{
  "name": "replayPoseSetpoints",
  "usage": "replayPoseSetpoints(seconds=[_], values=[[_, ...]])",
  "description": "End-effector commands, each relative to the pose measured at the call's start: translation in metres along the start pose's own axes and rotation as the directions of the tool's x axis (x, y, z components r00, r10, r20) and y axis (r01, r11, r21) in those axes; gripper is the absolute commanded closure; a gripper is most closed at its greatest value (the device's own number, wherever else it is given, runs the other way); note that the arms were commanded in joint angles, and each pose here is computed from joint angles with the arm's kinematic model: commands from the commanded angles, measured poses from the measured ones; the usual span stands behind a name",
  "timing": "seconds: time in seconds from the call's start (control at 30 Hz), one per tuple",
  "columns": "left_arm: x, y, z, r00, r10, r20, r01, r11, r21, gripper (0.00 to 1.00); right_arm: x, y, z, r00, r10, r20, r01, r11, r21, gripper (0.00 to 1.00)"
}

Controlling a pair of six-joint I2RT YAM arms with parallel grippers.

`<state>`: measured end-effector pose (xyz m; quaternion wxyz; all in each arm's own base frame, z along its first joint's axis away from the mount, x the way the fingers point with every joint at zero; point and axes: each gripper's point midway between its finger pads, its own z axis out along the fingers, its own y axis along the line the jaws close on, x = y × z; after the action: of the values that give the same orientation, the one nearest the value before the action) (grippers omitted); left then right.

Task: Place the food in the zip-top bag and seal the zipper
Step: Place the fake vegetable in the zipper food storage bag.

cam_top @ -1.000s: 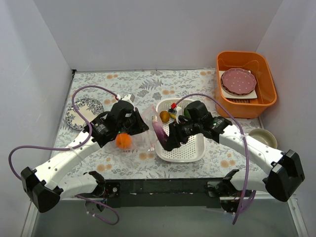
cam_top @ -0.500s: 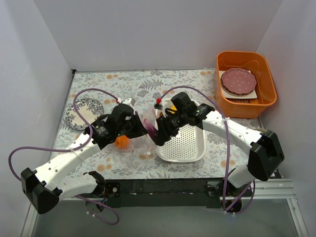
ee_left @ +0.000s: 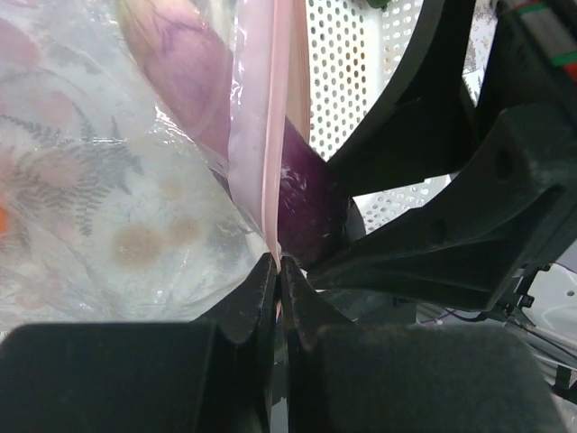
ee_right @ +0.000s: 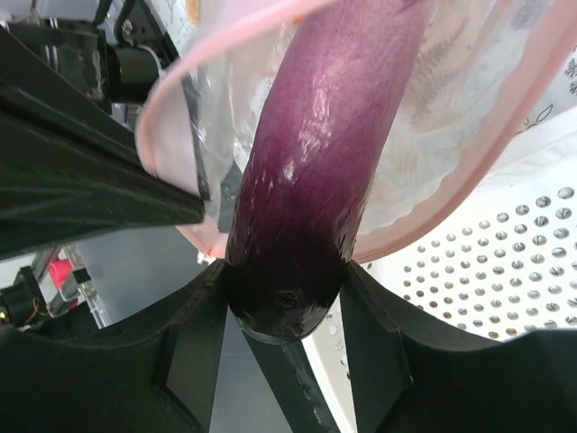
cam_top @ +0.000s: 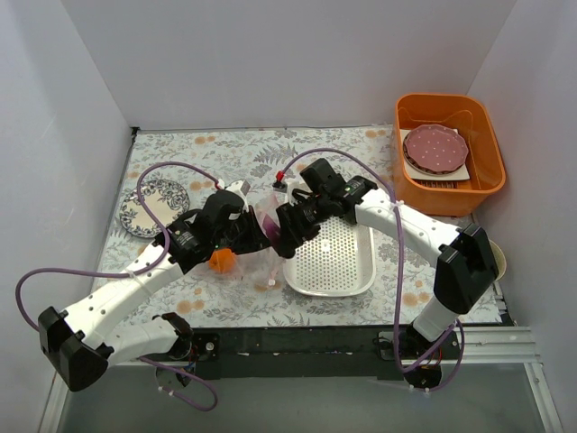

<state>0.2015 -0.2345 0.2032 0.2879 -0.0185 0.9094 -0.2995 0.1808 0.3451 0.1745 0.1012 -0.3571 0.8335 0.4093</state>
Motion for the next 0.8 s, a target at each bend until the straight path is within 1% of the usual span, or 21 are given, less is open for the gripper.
replayPoseSetpoints(seconds=[0.0, 0.17, 0.27, 0.4, 0.43, 0.57, 0.6, 0.67, 0.7, 0.77], values=[[-0.007, -0.016, -0.005, 1.000, 0.025, 0.008, -0.025, 0.998, 0.064, 1.00, -0.033, 0.010, -0.003, 0.997, 0.010, 0.082, -0.010, 1.000, 0.004, 0.65], [-0.006, -0.015, -0.006, 1.000, 0.024, 0.009, -0.025, 0.998, 0.056, 1.00, -0.038, 0.008, 0.001, 0.995, 0.049, 0.086, -0.050, 0.999, 0.009, 0.63], [-0.007, -0.015, -0.007, 1.000, 0.020, 0.015, -0.021, 0.998, 0.063, 1.00, -0.036, 0.000, 0.002, 0.994, 0.067, 0.084, -0.072, 0.995, 0.063, 0.62], [-0.010, -0.015, -0.008, 0.999, 0.009, 0.031, -0.011, 0.998, 0.058, 1.00, -0.035, -0.003, 0.001, 0.991, 0.084, 0.101, -0.093, 0.992, 0.087, 0.58], [-0.011, -0.016, -0.009, 0.999, 0.008, 0.034, -0.010, 0.998, 0.061, 1.00, -0.036, -0.001, -0.001, 0.990, 0.079, 0.113, -0.089, 0.992, 0.085, 0.54], [-0.014, -0.019, -0.011, 0.999, 0.008, 0.044, -0.011, 0.998, 0.064, 1.00, -0.042, 0.000, -0.004, 0.984, 0.077, 0.160, -0.094, 0.991, 0.098, 0.48], [-0.016, -0.019, -0.011, 0.999, 0.007, 0.048, -0.010, 0.998, 0.062, 1.00, -0.044, -0.001, -0.005, 0.983, 0.076, 0.168, -0.094, 0.990, 0.102, 0.44], [-0.017, -0.019, -0.012, 0.999, 0.007, 0.053, -0.010, 0.998, 0.059, 1.00, -0.046, -0.003, -0.007, 0.981, 0.074, 0.182, -0.097, 0.988, 0.121, 0.43], [-0.019, -0.020, -0.013, 0.998, 0.006, 0.058, -0.010, 0.998, 0.059, 1.00, -0.047, -0.003, -0.008, 0.979, 0.072, 0.188, -0.096, 0.988, 0.124, 0.40], [-0.019, -0.020, -0.015, 0.998, 0.005, 0.062, -0.008, 0.998, 0.057, 1.00, -0.048, -0.004, -0.010, 0.978, 0.066, 0.198, -0.094, 0.986, 0.135, 0.38]])
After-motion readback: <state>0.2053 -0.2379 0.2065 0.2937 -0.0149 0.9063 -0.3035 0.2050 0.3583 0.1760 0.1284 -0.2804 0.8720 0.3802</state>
